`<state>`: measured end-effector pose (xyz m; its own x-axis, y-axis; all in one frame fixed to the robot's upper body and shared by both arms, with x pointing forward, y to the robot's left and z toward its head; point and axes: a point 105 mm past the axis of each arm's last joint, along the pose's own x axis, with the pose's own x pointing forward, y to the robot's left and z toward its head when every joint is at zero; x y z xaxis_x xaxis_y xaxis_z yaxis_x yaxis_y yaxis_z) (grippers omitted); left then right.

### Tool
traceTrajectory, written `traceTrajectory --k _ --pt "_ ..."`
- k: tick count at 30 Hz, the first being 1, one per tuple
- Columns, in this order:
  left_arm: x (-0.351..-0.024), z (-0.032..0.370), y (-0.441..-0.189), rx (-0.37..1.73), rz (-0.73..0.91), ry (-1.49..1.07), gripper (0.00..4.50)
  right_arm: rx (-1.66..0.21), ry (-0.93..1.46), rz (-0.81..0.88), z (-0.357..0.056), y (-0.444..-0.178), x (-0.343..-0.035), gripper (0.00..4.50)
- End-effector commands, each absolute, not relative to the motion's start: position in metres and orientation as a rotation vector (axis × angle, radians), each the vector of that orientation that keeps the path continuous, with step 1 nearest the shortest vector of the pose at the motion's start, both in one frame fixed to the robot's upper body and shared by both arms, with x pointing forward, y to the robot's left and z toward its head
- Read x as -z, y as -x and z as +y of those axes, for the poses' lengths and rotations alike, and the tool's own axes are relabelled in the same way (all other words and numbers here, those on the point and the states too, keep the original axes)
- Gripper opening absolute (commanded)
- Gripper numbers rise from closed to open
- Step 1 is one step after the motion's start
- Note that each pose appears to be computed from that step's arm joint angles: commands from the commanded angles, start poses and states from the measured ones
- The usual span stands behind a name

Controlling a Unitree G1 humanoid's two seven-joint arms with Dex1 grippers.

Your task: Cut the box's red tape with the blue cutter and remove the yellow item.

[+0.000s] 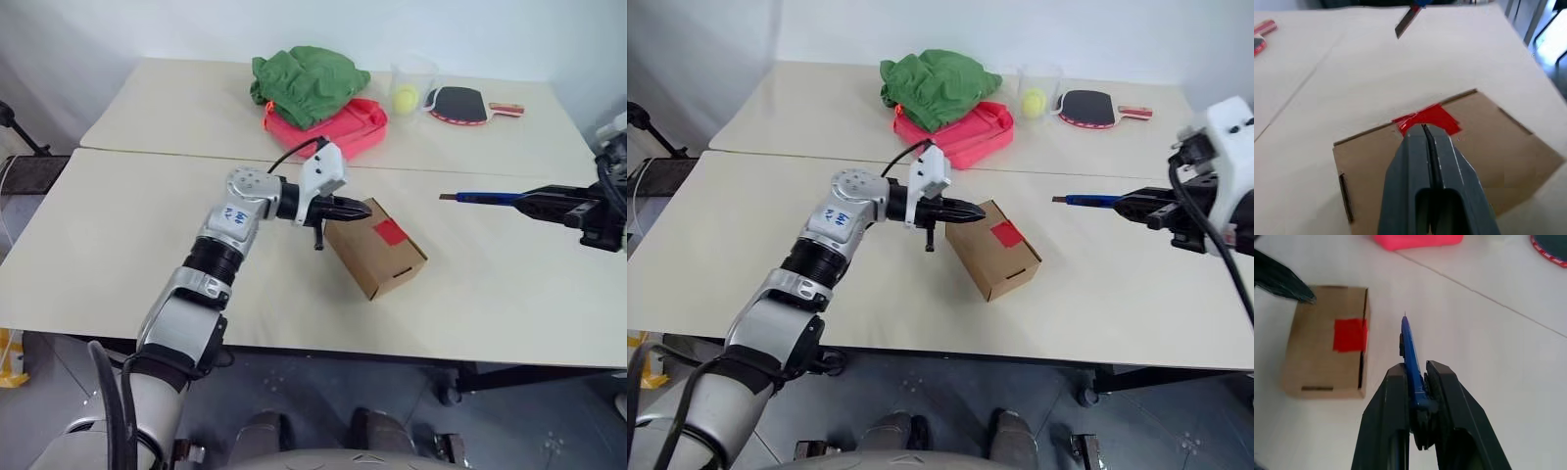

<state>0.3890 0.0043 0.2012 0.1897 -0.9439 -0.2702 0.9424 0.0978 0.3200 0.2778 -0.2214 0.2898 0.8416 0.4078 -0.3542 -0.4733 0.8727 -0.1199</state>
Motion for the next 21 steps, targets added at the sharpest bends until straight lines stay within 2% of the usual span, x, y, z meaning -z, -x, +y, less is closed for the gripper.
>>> traceTrajectory --k 1,8,15,21 --pt "-0.202 -0.004 -0.396 1.352 -0.007 -0.521 0.0 -0.466 0.175 0.307 -0.208 -0.293 -0.295 0.25" --pt "-0.19 -0.011 -0.4 1.338 0.045 -0.568 0.0 -0.515 0.169 0.39 -0.178 -0.312 -0.29 0.25" --pt "-0.187 -0.013 -0.397 1.351 0.067 -0.523 0.0 -0.506 0.185 0.456 -0.176 -0.318 -0.28 0.25" --pt "-0.179 -0.01 -0.393 1.373 0.106 -0.524 0.0 -0.52 0.175 0.436 -0.174 -0.318 -0.283 0.25"
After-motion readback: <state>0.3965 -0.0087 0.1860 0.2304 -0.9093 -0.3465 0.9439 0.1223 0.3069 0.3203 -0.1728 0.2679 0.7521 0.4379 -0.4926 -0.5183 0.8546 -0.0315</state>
